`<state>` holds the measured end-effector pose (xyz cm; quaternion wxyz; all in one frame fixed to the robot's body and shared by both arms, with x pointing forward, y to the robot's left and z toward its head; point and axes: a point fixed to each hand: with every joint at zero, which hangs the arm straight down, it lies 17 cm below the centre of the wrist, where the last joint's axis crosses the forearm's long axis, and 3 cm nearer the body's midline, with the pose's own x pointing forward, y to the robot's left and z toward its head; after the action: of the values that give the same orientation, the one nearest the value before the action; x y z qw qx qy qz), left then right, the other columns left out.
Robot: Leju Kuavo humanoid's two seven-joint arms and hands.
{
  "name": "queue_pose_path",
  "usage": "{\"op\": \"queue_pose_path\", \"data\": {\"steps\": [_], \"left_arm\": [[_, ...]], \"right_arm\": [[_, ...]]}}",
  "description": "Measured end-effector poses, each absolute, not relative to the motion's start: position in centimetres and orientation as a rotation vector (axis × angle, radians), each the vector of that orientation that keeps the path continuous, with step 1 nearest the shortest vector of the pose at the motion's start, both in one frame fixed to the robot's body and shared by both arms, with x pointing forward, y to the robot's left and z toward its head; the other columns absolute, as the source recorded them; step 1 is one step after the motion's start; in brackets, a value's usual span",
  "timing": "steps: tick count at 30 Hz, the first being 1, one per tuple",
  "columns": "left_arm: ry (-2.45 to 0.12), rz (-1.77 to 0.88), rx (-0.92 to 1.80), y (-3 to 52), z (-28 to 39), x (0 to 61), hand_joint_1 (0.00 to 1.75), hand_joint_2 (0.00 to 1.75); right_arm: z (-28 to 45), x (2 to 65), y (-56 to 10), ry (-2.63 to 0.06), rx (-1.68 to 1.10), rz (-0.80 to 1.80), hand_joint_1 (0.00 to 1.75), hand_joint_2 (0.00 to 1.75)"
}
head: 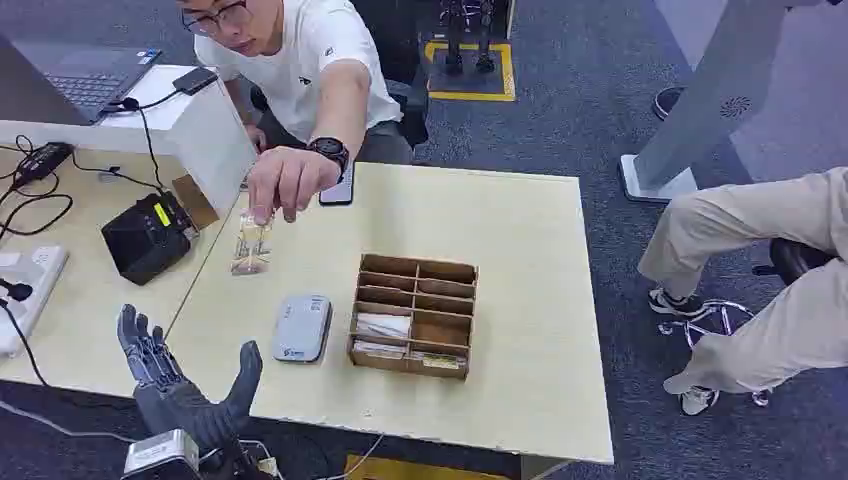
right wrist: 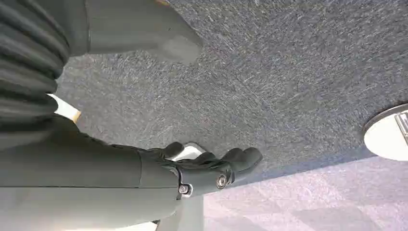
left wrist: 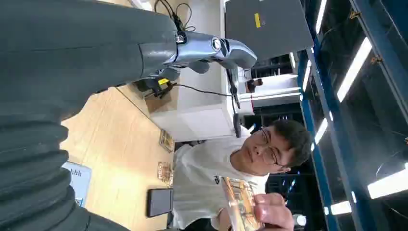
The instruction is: Pass the card to the sensor for recognition and then transmit it.
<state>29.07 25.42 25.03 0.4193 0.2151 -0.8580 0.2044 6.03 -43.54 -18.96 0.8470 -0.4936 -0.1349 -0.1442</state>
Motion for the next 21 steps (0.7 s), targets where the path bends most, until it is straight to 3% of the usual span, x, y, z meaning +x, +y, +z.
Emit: {"op": "queue_pose_path", "data": {"steps": [12, 21], "left_arm": [[-2.187, 0.487, 0.559, 25.1, 26.0, 29.4, 0.00, 1.75], [-2.308, -0.027, 0.970, 22.8, 27.9, 32.1, 0.00, 1.75]], "right_arm": [[-18.8, 6.8, -43.5, -0.308, -1.043, -0.244, 0.00, 1.75], [-18.7, 8.6, -42.9, -0.367, -1.035, -0.125, 0.00, 1.75]]}}
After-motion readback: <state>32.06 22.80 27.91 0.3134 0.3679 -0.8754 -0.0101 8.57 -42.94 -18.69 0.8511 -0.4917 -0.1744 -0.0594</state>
